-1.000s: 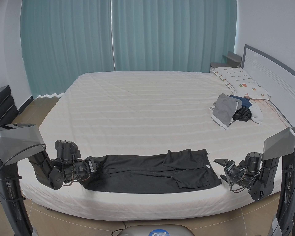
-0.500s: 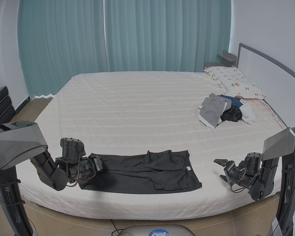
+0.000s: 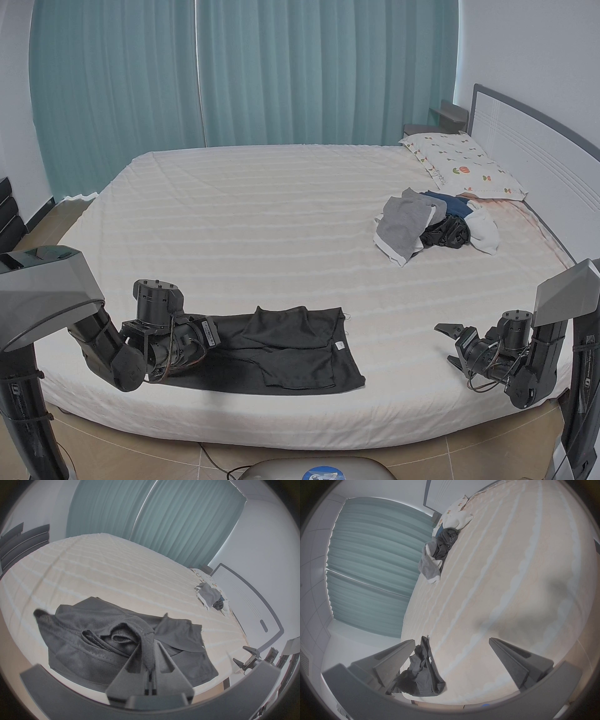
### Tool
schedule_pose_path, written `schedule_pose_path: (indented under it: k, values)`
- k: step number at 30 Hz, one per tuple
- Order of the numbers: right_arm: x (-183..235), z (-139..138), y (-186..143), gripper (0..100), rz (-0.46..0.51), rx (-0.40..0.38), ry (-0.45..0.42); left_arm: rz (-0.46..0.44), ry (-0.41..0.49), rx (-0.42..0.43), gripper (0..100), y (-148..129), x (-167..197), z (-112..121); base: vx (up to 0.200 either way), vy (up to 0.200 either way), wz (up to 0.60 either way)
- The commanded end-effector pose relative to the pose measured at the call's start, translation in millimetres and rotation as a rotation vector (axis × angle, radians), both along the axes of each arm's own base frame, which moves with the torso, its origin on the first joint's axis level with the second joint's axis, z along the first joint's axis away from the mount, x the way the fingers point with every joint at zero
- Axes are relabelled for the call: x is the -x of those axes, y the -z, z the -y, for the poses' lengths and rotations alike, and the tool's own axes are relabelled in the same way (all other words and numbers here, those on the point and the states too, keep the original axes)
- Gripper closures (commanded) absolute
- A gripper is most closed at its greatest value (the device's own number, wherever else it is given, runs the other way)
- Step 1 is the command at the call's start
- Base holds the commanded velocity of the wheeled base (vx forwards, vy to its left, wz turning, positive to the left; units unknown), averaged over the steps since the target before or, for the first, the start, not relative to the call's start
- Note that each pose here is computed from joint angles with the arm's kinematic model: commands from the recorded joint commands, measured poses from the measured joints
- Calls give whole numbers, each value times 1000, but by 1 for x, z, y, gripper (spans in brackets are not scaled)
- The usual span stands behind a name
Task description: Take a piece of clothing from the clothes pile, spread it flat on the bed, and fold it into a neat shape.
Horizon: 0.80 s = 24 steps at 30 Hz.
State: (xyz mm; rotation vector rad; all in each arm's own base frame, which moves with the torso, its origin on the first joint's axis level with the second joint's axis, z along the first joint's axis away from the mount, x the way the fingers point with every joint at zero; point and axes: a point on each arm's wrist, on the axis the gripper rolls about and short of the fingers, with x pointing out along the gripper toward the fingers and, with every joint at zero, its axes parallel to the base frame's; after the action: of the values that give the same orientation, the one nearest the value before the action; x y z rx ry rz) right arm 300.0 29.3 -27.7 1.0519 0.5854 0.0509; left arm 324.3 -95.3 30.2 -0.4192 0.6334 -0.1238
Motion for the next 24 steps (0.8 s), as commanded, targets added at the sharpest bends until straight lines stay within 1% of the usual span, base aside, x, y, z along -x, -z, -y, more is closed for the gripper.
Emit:
schedule_pose_path:
  k: [1, 6, 11, 19, 21, 24]
  values:
    - [0, 0, 0, 0, 7, -1, -1, 4, 7, 3, 100, -1, 1, 3, 0, -200, 0]
    - [0, 0, 0, 0, 7, 1, -1, 1, 2, 38, 100, -2, 1, 8, 0, -200, 0]
    - [-1, -1, 2, 0, 3, 7, -3, -1, 3, 50, 100, -1, 0, 12, 0, -200, 0]
    - [0, -2, 2, 0, 1, 7, -6, -14, 13, 86, 100, 4, -2, 27, 0, -200, 0]
    - [0, -2, 3, 0, 0, 8, -8, -18, 9, 102, 100, 5, -2, 29, 0, 0, 0]
    - [0, -2, 2, 0, 2, 9, -9, -21, 11, 104, 100, 6, -2, 31, 0, 0, 0]
